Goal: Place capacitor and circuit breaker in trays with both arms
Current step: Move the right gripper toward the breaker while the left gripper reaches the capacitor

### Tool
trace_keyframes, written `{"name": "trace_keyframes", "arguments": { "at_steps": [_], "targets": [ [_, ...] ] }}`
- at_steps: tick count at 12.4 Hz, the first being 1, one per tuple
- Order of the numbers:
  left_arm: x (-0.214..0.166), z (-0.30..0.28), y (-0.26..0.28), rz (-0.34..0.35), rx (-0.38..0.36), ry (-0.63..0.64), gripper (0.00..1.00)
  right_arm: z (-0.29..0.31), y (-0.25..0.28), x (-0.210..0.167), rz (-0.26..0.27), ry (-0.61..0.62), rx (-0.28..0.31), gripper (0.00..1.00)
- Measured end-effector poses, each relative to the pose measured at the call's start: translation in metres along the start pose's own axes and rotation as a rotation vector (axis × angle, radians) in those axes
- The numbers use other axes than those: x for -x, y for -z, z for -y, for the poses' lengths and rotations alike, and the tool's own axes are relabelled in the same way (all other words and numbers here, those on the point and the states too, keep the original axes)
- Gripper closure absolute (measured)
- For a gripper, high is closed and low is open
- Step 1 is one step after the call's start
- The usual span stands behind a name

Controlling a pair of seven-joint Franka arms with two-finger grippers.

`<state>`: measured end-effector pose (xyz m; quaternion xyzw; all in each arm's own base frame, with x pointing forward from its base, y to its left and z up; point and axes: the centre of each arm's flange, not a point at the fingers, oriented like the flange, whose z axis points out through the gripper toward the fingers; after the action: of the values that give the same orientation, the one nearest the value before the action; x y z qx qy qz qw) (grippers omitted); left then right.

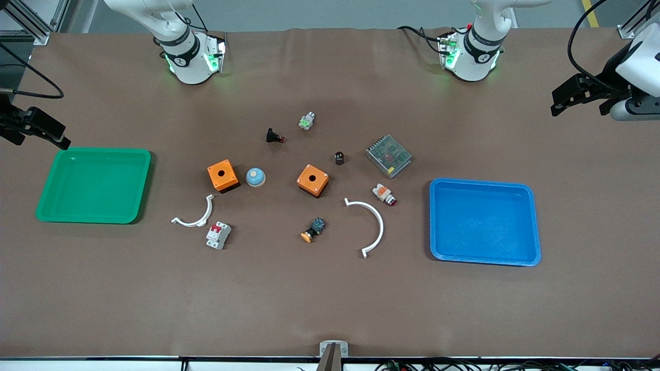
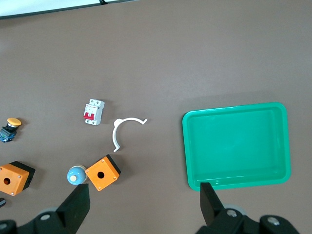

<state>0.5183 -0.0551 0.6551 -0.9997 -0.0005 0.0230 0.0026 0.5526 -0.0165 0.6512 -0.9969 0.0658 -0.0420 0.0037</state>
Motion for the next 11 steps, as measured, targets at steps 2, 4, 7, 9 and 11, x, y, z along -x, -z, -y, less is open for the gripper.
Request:
{"name": "trace_keyframes", "arguments": {
  "at_steps": [2,4,7,9,11],
  "targets": [
    [0.0,0.0,0.0,0.0,0.0,0.0,0.0,0.0,0.0,0.0,0.002,0.0,0.0,0.0],
    [-0.005,-0.001,-0.004,0.007,0.001,-0.001,0.0,0.0,-0.001,0.0,0.004,0.0,0.0,0.0],
    [-0.027,-0.03,-0.038,0.07,-0.002,-0.035,0.0,0.007,-0.017,-0.003,0.029,-0.014,0.004,0.0],
    [-0.045,-0.068,-0.078,0.115,-0.001,-0.04,0.0,0.03,-0.052,-0.018,0.052,-0.037,0.01,0.0],
    [-0.057,-0.111,-0.12,0.102,0.011,0.01,0.0,0.065,-0.102,-0.037,0.075,-0.098,0.008,0.0]
  ]
}}
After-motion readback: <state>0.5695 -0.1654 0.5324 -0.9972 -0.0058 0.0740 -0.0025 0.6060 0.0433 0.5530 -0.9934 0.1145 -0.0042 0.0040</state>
